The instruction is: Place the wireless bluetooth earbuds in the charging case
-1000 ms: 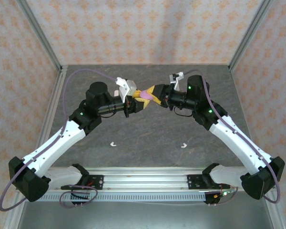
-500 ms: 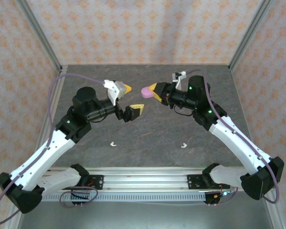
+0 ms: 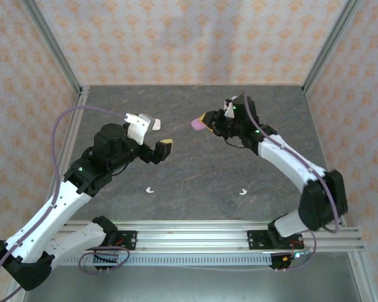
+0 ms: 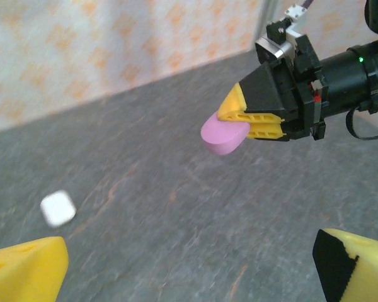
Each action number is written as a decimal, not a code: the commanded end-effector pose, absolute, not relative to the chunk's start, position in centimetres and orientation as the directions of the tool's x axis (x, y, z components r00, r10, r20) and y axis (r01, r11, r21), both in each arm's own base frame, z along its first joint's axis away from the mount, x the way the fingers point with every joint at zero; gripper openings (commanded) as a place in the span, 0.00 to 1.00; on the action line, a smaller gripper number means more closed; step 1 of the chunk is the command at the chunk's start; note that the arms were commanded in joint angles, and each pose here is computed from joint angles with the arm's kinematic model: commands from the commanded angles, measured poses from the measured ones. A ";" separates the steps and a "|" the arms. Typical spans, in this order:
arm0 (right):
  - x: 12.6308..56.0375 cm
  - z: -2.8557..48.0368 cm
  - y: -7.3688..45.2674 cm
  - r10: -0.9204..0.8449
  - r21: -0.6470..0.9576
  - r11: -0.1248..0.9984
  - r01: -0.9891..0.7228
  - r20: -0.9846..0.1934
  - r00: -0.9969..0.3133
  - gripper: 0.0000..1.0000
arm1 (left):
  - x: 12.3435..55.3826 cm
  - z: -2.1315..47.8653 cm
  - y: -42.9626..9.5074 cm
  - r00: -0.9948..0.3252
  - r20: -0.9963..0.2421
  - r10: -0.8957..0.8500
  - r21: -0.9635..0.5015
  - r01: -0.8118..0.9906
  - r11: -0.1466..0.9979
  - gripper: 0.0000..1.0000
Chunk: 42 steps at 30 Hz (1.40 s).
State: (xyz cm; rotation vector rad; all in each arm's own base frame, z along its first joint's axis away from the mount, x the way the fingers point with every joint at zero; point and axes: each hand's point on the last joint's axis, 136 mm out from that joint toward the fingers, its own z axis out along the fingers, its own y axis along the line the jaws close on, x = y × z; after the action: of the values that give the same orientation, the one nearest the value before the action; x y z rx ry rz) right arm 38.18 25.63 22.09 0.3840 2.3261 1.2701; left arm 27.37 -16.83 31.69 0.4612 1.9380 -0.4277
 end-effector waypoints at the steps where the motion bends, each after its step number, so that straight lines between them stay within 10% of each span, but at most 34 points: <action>1: 41.2 17.5 25.4 0.414 0.834 0.551 0.026 -0.246 -0.877 0.07 | 28.1 28.3 -13.9 -0.504 -0.862 0.048 -0.135 0.319 0.938 1.00; 14: 45.2 6.7 26.9 0.309 0.777 0.625 0.072 -0.162 -0.937 0.11 | 30.7 21.9 -11.3 -0.664 -0.739 -0.113 -0.219 0.078 0.973 1.00; 19: 44.5 5.7 25.9 0.306 0.740 0.669 0.071 -0.187 -0.934 0.29 | 32.4 20.6 -11.2 -0.719 -0.691 -0.072 -0.154 0.049 0.987 1.00; 42: 40.7 12.2 19.5 0.240 0.506 0.862 0.012 -0.388 -0.890 0.55 | 40.5 17.6 -12.3 -0.856 -0.514 -0.042 -0.069 -0.008 0.998 0.96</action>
State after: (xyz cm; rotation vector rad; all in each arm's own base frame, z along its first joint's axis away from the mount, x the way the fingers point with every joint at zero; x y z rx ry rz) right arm 42.10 21.43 11.56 0.1960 2.5798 0.8013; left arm 40.30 -12.98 18.25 -0.0408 2.5407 -0.1224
